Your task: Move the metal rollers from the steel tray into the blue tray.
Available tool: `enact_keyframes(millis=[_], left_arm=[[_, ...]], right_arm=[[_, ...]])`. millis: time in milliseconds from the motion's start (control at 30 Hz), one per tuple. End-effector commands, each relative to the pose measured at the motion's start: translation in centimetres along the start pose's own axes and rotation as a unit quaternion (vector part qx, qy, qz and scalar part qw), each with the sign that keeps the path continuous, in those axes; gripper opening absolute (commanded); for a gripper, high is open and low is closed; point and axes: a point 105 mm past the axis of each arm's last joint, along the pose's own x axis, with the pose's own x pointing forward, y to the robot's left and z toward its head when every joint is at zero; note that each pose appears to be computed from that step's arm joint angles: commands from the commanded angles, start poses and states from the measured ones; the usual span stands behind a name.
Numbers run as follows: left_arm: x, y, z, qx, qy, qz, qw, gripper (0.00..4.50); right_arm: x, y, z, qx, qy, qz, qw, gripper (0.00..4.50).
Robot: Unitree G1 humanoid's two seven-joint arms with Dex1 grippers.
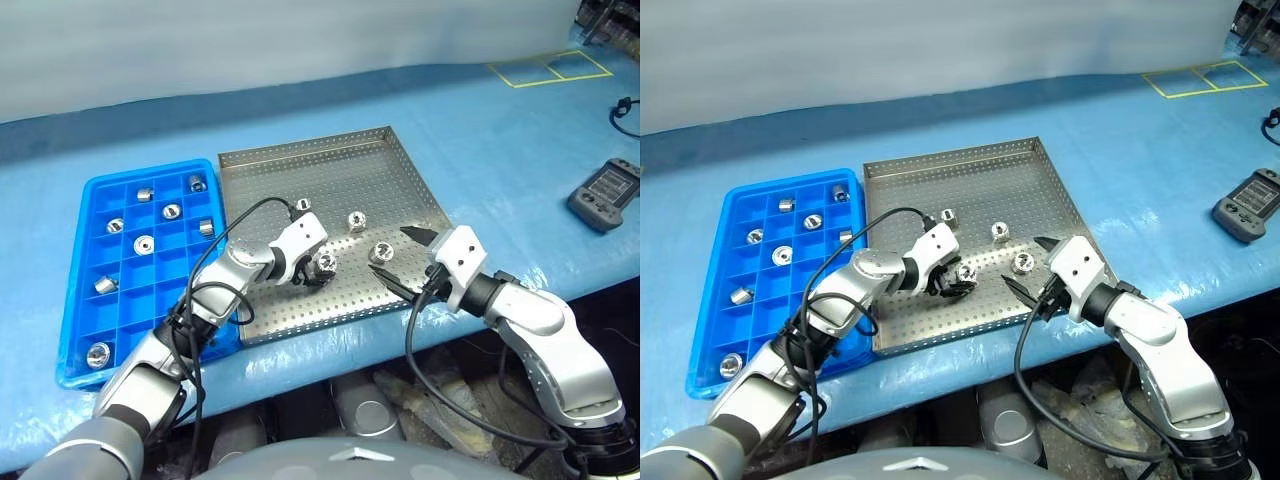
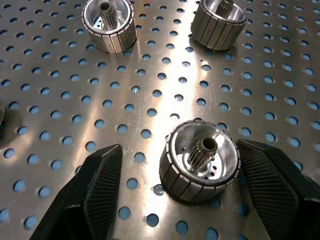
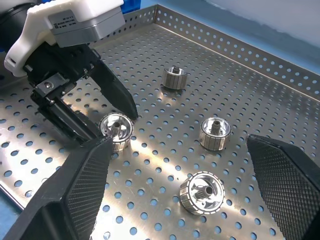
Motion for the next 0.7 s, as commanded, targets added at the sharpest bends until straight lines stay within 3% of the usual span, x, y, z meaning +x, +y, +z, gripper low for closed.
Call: enact_keyframes(millis=[33, 200, 333, 700], left_arm=[[-0.27, -0.06, 0.65, 0.008, -0.01, 0.004, 1.0, 2.43], [-0.25, -0.18, 0.8, 0.003, -0.016, 0.002, 1.0, 2.43], [-0.34, -0.19, 0.8, 0.004, -0.017, 0.002, 1.0, 1.69], [-0.78, -0.04, 1.53, -0.002, -0.043, 0.014, 0.999, 1.69]], right_arm=[[0.25, 0.05, 1.12, -0.014, -0.022, 0.006, 1.0, 4.5], [0.48, 0.18, 1.13, -0.013, -0.023, 0.013, 1.0, 4.5], [0.59, 0.33, 0.85, -0.008, -0.021, 0.018, 1.0, 4.5], [1.16, 0.74, 0.49, 0.001, -0.021, 0.027, 0.999, 4.5]])
